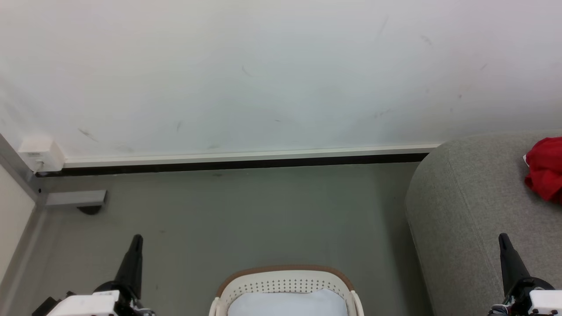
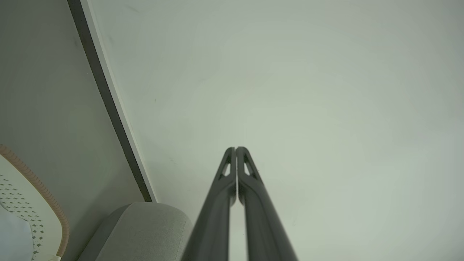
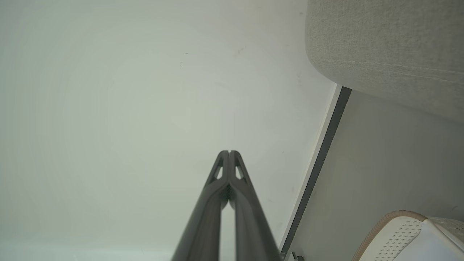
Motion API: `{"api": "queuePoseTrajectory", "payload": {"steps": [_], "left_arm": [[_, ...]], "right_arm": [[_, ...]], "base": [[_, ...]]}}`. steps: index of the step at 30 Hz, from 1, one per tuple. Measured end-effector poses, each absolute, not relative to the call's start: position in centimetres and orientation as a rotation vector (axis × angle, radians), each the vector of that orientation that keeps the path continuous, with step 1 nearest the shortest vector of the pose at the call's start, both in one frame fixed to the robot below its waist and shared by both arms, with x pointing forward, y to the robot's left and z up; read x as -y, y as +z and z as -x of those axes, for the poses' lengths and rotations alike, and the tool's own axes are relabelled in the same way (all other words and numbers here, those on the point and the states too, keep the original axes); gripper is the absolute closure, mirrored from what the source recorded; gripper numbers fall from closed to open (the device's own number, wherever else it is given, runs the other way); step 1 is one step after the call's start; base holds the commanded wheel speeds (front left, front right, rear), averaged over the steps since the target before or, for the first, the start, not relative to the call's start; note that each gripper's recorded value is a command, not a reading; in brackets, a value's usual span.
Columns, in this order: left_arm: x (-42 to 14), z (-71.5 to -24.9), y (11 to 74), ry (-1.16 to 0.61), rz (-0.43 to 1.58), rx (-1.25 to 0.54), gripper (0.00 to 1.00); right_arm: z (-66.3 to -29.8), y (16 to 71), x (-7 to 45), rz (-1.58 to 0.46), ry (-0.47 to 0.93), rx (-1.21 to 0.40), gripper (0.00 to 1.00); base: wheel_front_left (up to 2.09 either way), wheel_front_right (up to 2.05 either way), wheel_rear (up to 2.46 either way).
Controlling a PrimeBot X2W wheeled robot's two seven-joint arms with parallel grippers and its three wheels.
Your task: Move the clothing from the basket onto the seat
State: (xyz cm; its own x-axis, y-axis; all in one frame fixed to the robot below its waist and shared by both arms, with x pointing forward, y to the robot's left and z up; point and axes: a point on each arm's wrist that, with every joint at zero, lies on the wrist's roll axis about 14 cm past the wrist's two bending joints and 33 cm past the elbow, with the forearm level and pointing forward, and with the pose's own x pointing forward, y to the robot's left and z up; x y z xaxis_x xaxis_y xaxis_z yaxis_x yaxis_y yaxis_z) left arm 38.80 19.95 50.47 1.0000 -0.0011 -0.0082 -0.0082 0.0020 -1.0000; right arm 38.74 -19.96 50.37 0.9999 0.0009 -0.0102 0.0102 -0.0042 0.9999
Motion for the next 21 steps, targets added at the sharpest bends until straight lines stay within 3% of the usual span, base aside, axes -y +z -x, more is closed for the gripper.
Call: {"api": "queuePoseTrajectory", "payload": {"steps": [21], "left_arm": [[-19.95, -38.80, 50.47, 0.006, 1.569, -0.007, 1.00]], "right_arm": [[-38.74, 50.37, 19.96, -1.575, -0.007, -0.009, 1.00]], "base": [[0.00, 0.00, 0.00]]}}
